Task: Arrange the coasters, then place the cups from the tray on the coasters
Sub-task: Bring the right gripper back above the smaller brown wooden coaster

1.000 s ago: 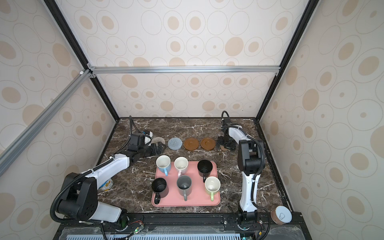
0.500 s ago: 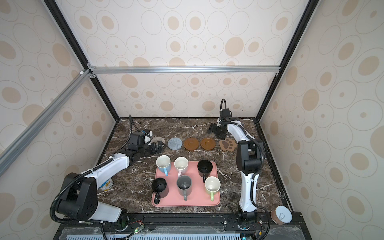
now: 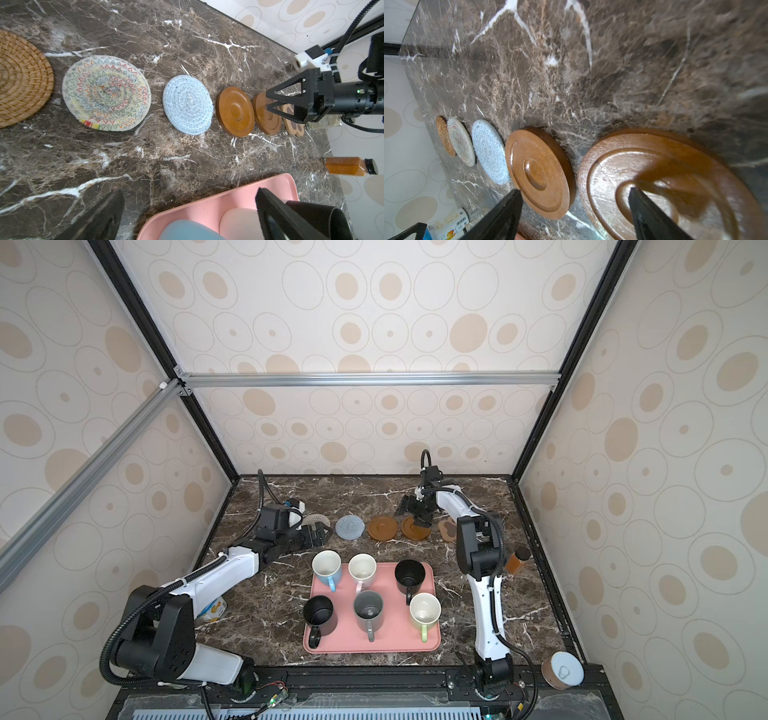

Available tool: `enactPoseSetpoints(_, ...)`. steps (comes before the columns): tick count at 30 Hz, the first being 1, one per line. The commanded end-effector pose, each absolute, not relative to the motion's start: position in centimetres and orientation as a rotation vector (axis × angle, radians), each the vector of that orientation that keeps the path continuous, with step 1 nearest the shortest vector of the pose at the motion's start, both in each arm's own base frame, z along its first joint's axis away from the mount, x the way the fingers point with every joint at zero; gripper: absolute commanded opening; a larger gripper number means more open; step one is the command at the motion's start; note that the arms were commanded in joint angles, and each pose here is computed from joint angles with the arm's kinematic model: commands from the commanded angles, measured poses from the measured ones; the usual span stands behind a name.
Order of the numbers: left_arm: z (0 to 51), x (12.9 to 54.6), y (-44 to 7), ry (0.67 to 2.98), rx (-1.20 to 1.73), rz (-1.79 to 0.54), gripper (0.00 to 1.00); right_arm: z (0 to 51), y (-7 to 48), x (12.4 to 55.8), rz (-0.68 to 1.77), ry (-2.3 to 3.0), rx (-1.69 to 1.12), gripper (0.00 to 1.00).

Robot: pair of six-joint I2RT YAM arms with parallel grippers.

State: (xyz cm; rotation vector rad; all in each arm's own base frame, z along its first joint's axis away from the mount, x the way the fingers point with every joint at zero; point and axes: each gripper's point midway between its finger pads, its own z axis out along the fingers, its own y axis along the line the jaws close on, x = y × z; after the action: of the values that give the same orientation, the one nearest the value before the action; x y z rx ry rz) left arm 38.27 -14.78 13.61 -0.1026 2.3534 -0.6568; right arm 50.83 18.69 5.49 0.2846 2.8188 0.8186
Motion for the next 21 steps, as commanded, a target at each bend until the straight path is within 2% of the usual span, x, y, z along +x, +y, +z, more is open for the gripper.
enactPoseSetpoints(1,14.6,38.6,-14.6,2.328,-0.113,-0.656,1.00,4.8,17.7,50.2,0.740,2.869,0.326,0.84)
enactPoseSetpoints(10,14.5,38.7,-14.7,2.329,-0.112,-0.660,1.00,3.7,16.1,48.4,0.608,2.950,0.319,0.84)
enactPoseSetpoints(21,14.8,38.8,-14.8,2.322,-0.109,-0.667,1.00,4.6,16.0,47.9,0.601,2.955,0.302,0.84)
